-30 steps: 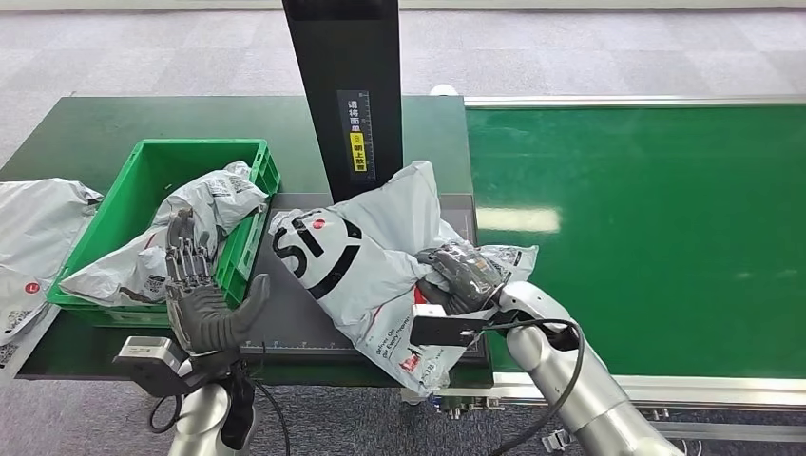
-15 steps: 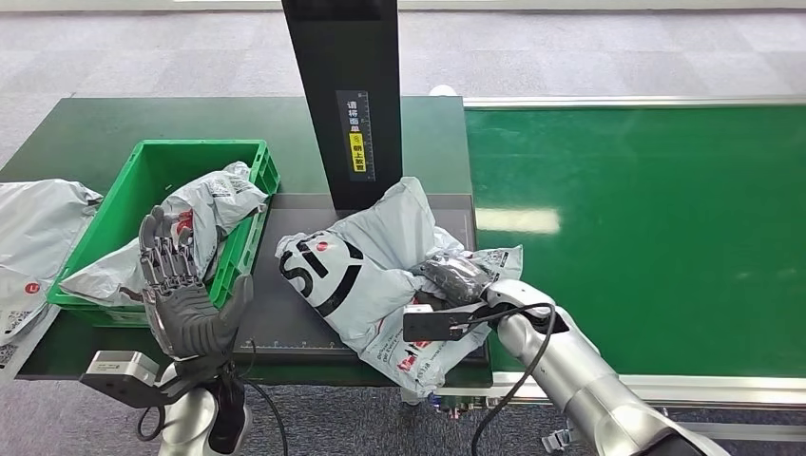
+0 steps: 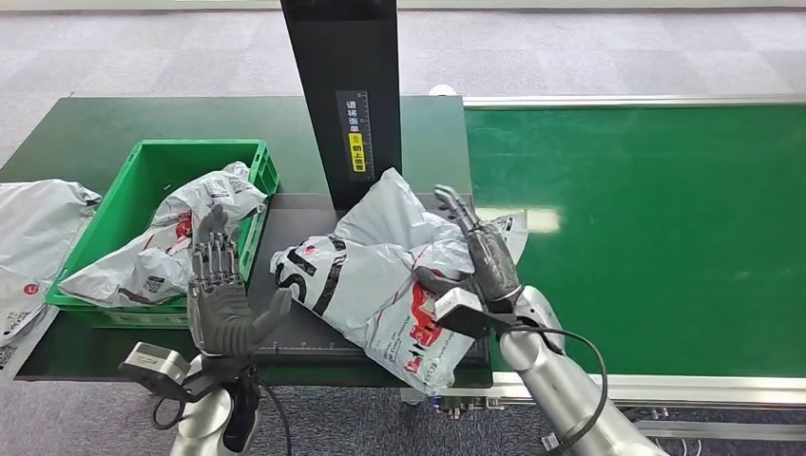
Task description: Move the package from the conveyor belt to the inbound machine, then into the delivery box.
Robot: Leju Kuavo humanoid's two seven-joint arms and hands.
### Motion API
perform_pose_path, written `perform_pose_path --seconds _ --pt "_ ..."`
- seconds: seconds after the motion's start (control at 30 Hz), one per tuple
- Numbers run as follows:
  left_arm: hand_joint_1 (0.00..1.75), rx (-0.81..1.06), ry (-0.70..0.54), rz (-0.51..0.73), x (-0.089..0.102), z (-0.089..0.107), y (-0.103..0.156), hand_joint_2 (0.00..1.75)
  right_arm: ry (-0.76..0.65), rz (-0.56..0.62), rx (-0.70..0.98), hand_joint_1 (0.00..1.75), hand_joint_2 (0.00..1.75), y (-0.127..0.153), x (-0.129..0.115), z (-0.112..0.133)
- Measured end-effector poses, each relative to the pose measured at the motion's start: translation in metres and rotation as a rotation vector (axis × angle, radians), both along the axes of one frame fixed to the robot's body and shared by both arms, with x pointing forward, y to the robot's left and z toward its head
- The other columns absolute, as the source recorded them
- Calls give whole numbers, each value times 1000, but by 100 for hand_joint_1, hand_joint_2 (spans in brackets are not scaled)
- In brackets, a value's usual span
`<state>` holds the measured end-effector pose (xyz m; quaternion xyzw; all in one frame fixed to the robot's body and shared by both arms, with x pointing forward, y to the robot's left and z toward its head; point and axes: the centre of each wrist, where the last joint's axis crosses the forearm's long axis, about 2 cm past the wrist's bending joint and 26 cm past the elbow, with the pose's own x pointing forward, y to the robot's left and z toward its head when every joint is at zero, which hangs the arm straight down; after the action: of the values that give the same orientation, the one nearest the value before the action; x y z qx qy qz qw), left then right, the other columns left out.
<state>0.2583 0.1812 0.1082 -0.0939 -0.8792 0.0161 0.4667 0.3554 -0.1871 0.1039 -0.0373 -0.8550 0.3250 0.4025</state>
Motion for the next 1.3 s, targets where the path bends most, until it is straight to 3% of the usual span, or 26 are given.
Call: perform_pose_path --seconds 0.2,0.47,0.73,1.1,1.3 --pt "0 134 9 -104 -1 -11 -15 175 -6 -25 230 0 175 -10 -1 24" --pt "0 181 20 -157 -1 -17 -21 175 -39 -32 301 0 175 -19 -3 36" --pt "0 501 19 -146 -1 -23 -32 175 7 -4 466 0 175 -40 -12 41" --pt "0 584 54 -205 -1 -33 -44 175 -1 -76 506 0 175 -61 -19 36" --pt "0 906 187 -277 -1 -48 -54 175 34 -61 610 0 175 -75 -36 29"
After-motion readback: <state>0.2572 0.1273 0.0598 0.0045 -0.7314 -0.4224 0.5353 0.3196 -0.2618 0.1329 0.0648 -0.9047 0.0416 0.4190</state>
